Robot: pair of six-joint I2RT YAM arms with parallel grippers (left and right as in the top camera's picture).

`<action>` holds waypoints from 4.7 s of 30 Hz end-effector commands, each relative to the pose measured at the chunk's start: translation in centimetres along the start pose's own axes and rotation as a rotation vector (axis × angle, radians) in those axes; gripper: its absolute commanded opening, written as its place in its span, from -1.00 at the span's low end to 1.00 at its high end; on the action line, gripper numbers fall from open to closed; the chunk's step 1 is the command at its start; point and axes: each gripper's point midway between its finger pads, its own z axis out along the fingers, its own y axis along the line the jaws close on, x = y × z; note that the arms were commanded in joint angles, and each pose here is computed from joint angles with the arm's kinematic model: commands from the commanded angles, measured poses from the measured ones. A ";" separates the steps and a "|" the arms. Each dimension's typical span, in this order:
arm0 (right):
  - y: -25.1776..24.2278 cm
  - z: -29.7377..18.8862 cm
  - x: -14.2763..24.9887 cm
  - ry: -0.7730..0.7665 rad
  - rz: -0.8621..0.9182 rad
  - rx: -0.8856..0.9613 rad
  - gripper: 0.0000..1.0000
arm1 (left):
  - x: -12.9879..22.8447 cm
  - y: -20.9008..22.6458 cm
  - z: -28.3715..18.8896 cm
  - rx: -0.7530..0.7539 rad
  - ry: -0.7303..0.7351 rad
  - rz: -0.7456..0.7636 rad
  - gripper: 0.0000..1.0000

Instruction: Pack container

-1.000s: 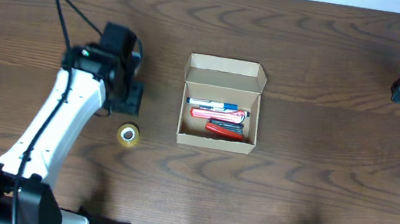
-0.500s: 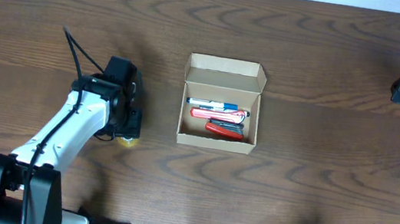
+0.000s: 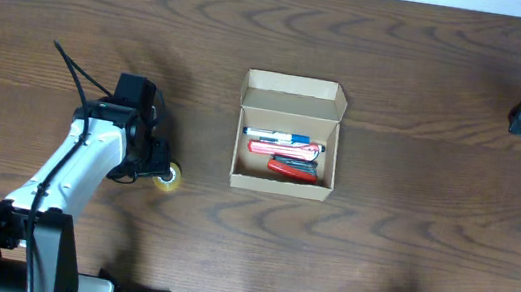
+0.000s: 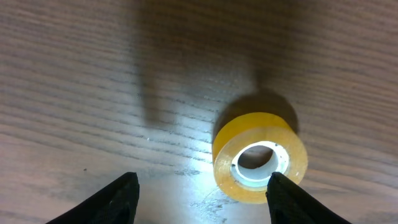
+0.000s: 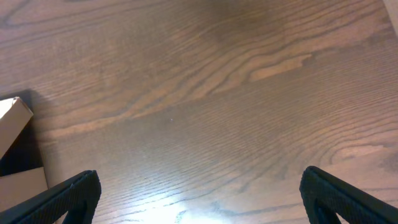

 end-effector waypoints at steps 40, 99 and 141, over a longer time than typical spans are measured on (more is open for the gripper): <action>0.1 0.0 0.2 0.005 0.002 -0.014 0.98 | 2.4 -0.2 3.5 0.050 0.017 -0.042 -0.63; -0.2 0.0 0.1 0.003 -0.013 -0.001 0.98 | -2.6 -25.9 -4.7 0.214 -0.249 1.641 -0.89; 8.4 -1.8 -0.3 -0.046 -0.148 -0.435 -0.97 | -12.9 -9.7 -23.1 -0.083 -0.537 0.566 -0.88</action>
